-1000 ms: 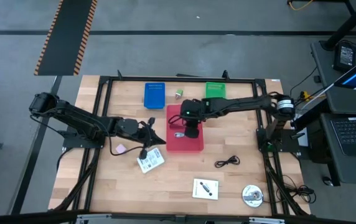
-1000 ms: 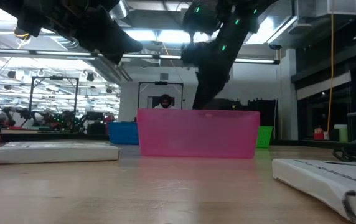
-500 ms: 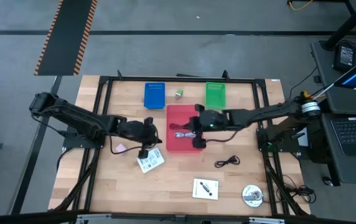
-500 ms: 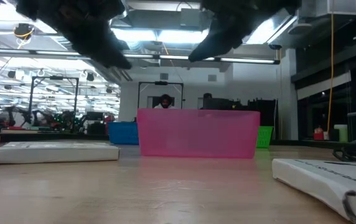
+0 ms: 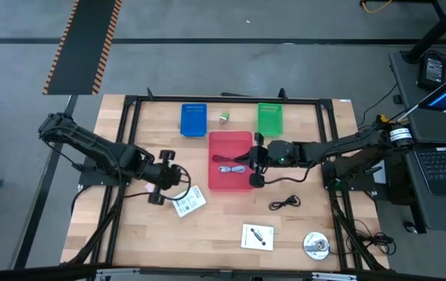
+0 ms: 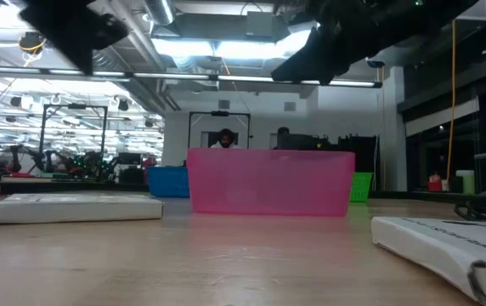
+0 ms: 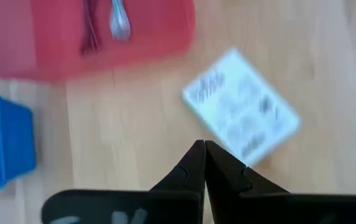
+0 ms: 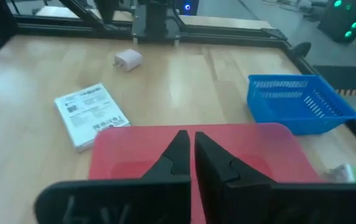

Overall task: Pick and place items into bin
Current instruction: Put the white charger adapter into the blue bin

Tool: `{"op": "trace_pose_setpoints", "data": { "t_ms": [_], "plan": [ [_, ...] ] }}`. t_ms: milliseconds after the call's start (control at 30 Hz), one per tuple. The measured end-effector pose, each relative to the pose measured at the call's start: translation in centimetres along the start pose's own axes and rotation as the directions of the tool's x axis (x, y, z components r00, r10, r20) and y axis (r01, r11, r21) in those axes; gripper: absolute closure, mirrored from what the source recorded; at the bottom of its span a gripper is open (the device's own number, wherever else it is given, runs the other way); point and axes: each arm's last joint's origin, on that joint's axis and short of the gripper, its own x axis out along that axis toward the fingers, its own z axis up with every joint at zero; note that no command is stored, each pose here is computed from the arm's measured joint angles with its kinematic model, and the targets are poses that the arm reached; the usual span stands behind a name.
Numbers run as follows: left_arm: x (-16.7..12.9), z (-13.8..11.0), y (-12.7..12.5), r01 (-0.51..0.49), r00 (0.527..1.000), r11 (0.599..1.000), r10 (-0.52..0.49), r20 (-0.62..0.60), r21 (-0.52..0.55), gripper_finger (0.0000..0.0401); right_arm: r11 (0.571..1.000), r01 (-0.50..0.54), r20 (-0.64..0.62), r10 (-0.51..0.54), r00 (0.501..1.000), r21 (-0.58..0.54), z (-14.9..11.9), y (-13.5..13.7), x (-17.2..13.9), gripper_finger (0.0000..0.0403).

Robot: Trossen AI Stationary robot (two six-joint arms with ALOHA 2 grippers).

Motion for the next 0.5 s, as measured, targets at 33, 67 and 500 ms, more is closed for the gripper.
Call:
{"op": "trace_pose_setpoints", "data": {
  "t_ms": [33,67,500],
  "plan": [
    [0.0,-0.4,-0.1,-0.003,0.999,1.000,0.003,-0.036,0.015,0.0398,1.000,-0.004,0.000,0.004,1.000,0.011,0.0,0.1,0.0,0.0397],
    [-0.1,-0.7,-0.2,-0.005,0.998,1.000,0.007,-0.065,0.028,0.0397,1.000,-0.007,0.000,0.007,1.000,0.023,0.0,0.2,0.0,0.0397],
    [0.0,-1.1,-0.2,-0.025,0.994,0.998,0.019,-0.111,-0.050,0.0289,0.996,-0.063,0.010,0.062,0.998,0.068,-0.7,2.3,0.9,0.0396]
  ]
}}
